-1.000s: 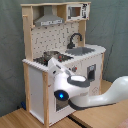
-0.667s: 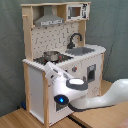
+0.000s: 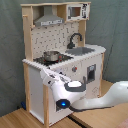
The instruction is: Play with the kitchen
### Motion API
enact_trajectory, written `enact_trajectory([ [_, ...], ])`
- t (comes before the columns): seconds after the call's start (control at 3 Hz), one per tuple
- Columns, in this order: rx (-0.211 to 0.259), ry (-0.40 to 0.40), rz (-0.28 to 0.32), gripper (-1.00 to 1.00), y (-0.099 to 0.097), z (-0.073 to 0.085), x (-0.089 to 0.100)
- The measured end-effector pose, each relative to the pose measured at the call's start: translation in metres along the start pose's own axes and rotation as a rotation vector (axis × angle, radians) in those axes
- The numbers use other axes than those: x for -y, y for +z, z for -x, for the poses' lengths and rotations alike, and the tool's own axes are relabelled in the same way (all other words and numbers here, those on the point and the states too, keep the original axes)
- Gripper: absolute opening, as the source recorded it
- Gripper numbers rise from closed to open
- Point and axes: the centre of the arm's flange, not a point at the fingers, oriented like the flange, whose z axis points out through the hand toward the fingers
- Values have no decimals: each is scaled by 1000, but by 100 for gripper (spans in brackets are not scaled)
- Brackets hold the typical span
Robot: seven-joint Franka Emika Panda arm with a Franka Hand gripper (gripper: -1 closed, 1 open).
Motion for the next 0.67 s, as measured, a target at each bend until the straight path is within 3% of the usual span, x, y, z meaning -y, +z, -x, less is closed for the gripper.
enact_trajectory([
  [0.67,-94,-46,32,100,9,-2,8],
])
